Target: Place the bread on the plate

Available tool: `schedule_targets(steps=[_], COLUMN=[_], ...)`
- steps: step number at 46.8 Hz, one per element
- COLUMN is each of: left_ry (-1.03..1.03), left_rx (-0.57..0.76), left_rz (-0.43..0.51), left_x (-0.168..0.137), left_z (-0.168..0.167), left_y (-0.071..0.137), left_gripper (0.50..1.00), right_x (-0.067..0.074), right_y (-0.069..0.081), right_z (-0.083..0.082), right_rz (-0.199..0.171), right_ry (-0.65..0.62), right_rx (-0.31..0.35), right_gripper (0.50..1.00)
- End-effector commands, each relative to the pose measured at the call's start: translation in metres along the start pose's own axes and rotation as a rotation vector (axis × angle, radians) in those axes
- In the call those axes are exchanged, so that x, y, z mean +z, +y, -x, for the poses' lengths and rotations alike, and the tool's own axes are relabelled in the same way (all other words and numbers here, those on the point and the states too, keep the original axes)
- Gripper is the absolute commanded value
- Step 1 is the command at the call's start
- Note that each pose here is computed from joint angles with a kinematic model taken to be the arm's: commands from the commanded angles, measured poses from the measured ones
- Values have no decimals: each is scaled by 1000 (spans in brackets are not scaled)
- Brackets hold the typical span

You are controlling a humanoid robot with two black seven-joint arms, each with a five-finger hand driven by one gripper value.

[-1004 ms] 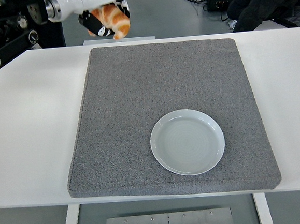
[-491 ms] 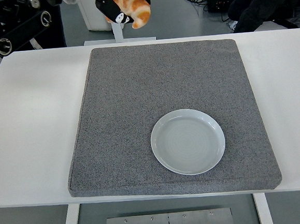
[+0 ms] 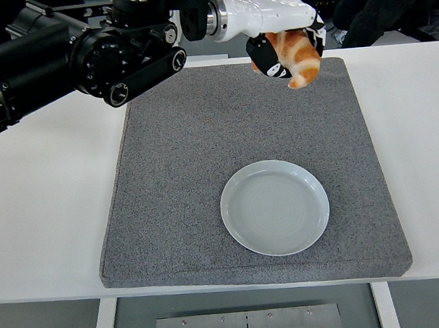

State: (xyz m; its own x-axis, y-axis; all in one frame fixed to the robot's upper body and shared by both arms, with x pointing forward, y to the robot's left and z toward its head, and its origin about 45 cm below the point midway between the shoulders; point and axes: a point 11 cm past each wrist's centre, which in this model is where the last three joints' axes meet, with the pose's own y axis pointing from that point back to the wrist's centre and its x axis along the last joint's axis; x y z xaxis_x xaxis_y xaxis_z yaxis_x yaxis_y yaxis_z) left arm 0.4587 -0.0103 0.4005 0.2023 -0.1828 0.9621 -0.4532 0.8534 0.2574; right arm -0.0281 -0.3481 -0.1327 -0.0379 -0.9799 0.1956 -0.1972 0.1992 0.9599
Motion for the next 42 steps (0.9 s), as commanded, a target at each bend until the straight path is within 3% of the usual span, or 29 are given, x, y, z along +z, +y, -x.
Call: schedule_targets(steps=[1,20,34,42], left_ry=[3,13,58,37], left_rx=[0,-19,-126,-196], left_rz=[-1,36,197,220], left_x=[0,11,63,69], left_z=[0,8,56,78], left_y=[0,-3,-12,-9], left_gripper=[500,500,500,500], right_x=[0,-1,-1,-2], right_y=[0,0,0,0], right_z=[1,1,1,2], right_rz=[0,-2,-2,-4], right_ry=[-1,-2,-2,-3], right_rx=[-2,-3,-3,-5], right_gripper=[1000,1000,1000,1000])
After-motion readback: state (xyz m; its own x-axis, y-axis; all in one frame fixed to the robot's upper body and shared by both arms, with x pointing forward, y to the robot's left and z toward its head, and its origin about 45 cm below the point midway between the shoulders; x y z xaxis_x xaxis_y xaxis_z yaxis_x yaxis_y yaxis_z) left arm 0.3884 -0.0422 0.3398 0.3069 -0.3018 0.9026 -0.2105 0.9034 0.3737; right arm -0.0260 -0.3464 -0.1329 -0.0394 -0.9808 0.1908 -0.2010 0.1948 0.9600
